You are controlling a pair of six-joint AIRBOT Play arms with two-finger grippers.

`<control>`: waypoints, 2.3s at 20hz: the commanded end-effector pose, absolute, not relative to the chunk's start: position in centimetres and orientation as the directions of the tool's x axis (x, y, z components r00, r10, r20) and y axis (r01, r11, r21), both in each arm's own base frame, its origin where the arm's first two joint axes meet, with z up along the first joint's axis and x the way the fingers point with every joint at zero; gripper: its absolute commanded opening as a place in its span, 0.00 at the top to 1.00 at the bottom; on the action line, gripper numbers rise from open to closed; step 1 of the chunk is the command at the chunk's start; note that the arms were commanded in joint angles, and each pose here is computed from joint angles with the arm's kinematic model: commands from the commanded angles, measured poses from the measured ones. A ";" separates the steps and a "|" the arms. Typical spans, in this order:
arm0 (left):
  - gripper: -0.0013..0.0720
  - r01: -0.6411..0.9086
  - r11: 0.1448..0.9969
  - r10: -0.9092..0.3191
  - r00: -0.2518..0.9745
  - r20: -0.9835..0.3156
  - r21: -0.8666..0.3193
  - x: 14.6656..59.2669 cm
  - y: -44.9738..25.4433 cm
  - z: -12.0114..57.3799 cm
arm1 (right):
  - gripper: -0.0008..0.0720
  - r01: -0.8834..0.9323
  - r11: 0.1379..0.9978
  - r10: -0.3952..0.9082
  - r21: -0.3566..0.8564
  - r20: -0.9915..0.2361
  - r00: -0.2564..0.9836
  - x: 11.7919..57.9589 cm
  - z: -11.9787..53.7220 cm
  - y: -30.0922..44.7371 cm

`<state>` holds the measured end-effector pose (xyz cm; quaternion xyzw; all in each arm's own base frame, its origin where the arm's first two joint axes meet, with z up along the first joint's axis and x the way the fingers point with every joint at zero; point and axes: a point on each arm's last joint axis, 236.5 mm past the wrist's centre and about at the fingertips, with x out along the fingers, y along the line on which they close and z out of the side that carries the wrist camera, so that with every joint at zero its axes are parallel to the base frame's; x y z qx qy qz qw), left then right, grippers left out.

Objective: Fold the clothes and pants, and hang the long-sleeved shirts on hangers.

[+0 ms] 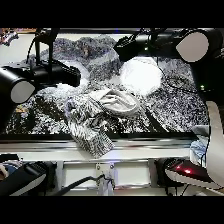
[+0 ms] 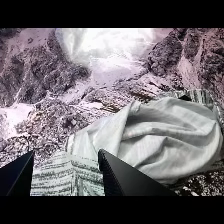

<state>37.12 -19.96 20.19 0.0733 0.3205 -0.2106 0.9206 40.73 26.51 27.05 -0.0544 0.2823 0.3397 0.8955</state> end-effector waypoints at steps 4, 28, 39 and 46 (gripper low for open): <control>0.43 0.435 0.900 -0.341 0.706 -0.621 0.001 37.1 -20.0 20.2 | 0.39 -0.640 0.762 0.578 0.095 -0.543 0.609 40.7 27.0 26.6; 0.43 0.435 0.900 -0.341 0.706 -0.621 0.000 37.1 -20.0 20.2 | 0.39 -0.637 0.763 0.605 0.111 -0.470 0.642 41.5 28.8 27.2; 0.27 0.237 0.954 -0.275 0.454 -0.847 -0.183 41.9 -20.6 4.6 | 0.37 -0.314 0.947 0.199 0.062 -0.881 0.429 40.1 12.9 15.3; 0.12 -0.087 0.739 -0.628 0.268 -0.730 -0.668 45.3 -22.4 -3.2 | 0.38 -0.325 0.935 0.230 0.141 -0.939 0.255 37.1 3.4 15.2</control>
